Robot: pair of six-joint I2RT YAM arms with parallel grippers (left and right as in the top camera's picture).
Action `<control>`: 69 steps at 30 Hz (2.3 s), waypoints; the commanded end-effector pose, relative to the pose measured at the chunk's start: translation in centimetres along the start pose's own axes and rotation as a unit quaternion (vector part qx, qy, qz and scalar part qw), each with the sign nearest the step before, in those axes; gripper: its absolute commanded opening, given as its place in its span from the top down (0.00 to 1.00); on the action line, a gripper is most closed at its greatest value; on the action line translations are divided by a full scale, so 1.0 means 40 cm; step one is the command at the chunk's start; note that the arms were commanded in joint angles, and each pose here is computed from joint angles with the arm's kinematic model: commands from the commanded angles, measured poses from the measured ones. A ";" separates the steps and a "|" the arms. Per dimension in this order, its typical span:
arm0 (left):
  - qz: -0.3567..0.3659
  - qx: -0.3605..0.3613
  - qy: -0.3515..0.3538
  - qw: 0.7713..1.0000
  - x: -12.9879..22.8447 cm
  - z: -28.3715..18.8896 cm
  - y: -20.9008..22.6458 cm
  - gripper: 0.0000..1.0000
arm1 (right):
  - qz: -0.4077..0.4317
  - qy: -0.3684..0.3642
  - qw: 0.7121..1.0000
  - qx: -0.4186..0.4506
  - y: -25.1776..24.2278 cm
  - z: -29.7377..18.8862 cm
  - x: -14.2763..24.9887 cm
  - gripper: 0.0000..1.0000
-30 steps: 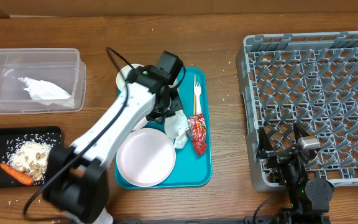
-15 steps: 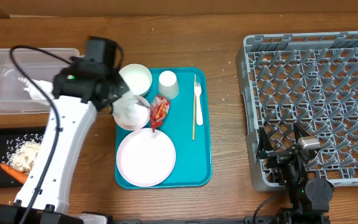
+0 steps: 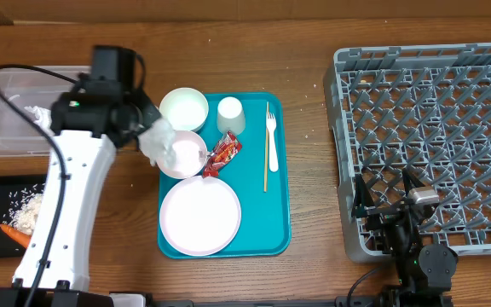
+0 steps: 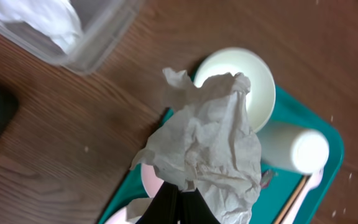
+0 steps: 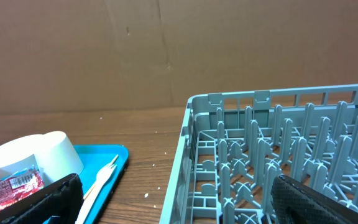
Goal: Sort waste into correct bins and load items into the dishwasher
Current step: 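Carry the tissue left and drop it into the clear bin, then reach the left gripper to the red wrapper and grasp it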
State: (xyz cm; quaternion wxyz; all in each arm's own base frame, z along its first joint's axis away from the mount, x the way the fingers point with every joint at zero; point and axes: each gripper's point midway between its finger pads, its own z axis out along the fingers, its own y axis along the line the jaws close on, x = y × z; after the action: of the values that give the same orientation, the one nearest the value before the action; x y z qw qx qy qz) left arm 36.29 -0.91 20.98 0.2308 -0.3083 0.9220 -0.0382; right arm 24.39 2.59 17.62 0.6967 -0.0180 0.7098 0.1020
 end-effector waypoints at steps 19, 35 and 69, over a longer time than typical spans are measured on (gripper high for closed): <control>-0.203 -0.049 -0.205 0.956 -0.514 0.177 0.354 0.32 | 0.001 -0.002 1.000 0.002 -0.002 0.000 0.005 0.00; 0.133 0.229 0.097 0.959 0.002 -0.055 -0.137 0.13 | 0.001 -0.002 1.000 0.002 -0.002 0.000 0.005 0.00; 0.390 -0.101 0.189 0.895 0.423 0.245 -0.089 0.25 | 0.001 -0.002 1.000 0.002 -0.002 0.000 0.005 0.00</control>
State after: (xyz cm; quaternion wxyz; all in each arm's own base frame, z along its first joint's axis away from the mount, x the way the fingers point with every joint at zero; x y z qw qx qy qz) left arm 31.01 -13.27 7.28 0.0210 0.0738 0.9936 0.0833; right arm 24.39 2.58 17.61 0.6966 -0.0175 0.7100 0.1019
